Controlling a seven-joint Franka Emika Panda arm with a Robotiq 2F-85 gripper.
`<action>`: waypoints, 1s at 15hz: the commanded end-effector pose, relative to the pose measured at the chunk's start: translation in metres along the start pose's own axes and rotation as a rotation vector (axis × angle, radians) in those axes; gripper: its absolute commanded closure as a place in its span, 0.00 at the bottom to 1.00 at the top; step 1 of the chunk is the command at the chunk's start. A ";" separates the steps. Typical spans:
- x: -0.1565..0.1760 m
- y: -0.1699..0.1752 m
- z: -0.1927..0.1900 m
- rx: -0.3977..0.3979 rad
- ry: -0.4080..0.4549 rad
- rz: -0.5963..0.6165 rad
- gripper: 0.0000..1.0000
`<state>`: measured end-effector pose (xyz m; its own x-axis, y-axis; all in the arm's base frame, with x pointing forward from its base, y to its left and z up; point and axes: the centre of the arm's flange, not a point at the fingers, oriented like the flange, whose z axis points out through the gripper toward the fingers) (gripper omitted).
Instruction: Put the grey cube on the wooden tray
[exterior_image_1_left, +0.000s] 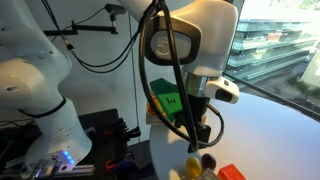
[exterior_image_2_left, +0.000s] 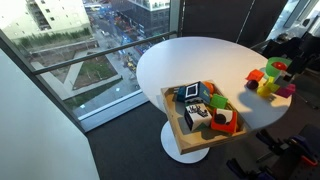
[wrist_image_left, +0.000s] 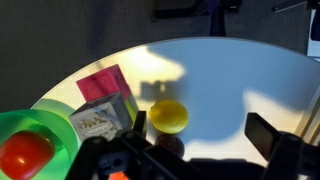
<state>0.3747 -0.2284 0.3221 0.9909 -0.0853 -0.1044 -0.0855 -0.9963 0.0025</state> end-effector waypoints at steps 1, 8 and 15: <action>0.007 0.028 0.004 -0.013 -0.002 -0.019 0.00; 0.002 0.066 0.010 -0.013 0.001 -0.007 0.00; 0.014 0.088 0.011 -0.040 0.042 -0.021 0.00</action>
<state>0.3700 -0.2991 0.3109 0.9934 -0.0765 -0.0857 -0.0735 -0.9966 0.0376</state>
